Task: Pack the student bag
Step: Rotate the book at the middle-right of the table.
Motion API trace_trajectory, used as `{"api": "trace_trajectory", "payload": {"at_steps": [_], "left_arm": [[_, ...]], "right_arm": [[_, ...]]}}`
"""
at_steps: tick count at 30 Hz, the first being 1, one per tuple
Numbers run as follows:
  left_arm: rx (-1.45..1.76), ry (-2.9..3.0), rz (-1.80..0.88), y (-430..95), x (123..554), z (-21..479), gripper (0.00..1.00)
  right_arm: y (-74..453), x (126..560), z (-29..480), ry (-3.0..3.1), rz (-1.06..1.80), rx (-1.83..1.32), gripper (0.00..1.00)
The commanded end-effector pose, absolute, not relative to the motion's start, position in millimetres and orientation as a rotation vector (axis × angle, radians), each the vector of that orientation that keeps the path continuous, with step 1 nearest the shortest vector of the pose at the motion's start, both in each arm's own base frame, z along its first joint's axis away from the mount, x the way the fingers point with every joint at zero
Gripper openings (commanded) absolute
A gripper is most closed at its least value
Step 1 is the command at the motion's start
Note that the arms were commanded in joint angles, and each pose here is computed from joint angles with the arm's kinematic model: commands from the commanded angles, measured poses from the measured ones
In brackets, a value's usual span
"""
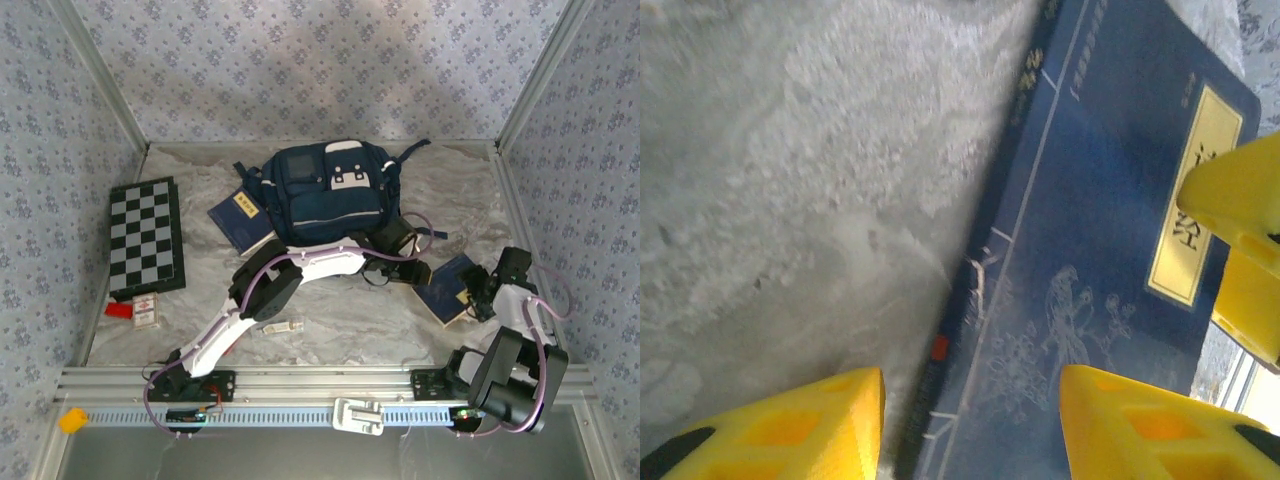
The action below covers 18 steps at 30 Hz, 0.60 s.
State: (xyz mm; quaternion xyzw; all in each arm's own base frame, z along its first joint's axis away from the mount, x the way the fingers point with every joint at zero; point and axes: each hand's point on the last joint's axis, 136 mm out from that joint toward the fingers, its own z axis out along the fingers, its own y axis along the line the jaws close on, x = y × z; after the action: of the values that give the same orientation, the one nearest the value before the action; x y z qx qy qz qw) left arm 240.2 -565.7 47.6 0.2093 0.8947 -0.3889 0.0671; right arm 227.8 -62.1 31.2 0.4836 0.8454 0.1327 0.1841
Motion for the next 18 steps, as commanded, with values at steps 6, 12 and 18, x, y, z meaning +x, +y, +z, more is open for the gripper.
{"api": "trace_trajectory", "payload": {"at_steps": [6,12,18], "left_arm": [[0.590,2.737,-1.229,-539,204,63,0.46],[0.455,2.697,-1.094,-498,212,72,0.46],[0.322,2.684,-1.074,-485,235,73,0.47]], "right_arm": [[-16,261,43,2.492,0.526,1.119,0.83],[3,265,46,2.597,0.534,0.981,0.83],[-13,245,52,2.599,0.491,1.021,0.83]]}}
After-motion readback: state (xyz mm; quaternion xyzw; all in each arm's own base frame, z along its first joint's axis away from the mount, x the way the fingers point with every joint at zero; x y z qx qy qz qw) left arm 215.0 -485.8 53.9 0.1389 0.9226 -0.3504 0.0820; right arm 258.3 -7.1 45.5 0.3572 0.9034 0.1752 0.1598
